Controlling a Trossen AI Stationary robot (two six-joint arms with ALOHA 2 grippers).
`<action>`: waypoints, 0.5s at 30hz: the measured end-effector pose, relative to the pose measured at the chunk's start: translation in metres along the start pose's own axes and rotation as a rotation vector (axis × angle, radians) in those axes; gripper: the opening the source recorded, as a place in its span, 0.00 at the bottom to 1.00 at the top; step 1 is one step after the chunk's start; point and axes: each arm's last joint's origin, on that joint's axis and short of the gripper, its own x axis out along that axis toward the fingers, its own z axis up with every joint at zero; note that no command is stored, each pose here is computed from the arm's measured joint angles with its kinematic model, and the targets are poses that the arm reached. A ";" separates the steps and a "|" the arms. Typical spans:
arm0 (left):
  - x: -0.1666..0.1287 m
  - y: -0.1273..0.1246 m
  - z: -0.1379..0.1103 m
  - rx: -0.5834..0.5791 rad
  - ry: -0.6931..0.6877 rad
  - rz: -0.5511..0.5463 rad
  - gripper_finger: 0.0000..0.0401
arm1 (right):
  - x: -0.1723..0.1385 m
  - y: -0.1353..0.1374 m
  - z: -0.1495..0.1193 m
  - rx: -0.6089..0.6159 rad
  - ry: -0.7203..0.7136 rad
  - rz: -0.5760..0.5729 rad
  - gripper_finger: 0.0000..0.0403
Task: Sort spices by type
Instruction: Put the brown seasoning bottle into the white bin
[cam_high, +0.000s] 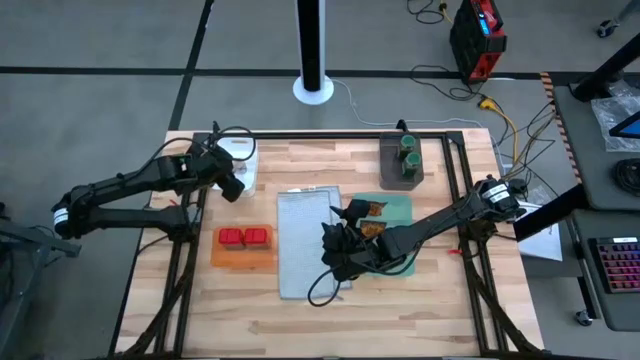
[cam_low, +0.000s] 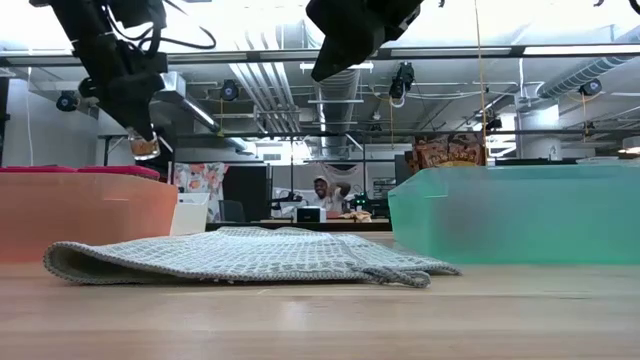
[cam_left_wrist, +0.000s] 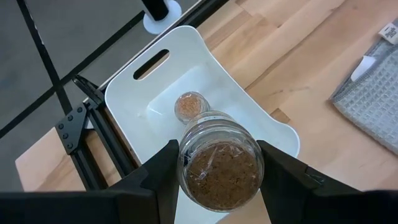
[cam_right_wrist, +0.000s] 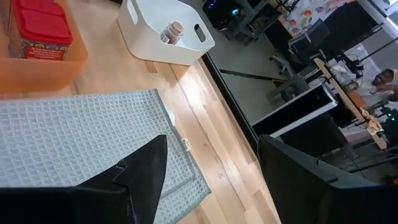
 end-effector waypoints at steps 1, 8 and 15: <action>0.001 0.000 0.000 0.001 0.002 0.001 0.39 | 0.000 0.000 0.000 -0.001 0.000 0.000 0.59; 0.006 -0.004 0.002 -0.005 0.032 0.011 0.39 | 0.001 0.000 0.000 -0.005 0.001 -0.003 0.61; 0.024 -0.015 0.002 -0.012 0.109 0.021 0.39 | 0.001 0.000 0.000 0.004 0.001 -0.003 0.58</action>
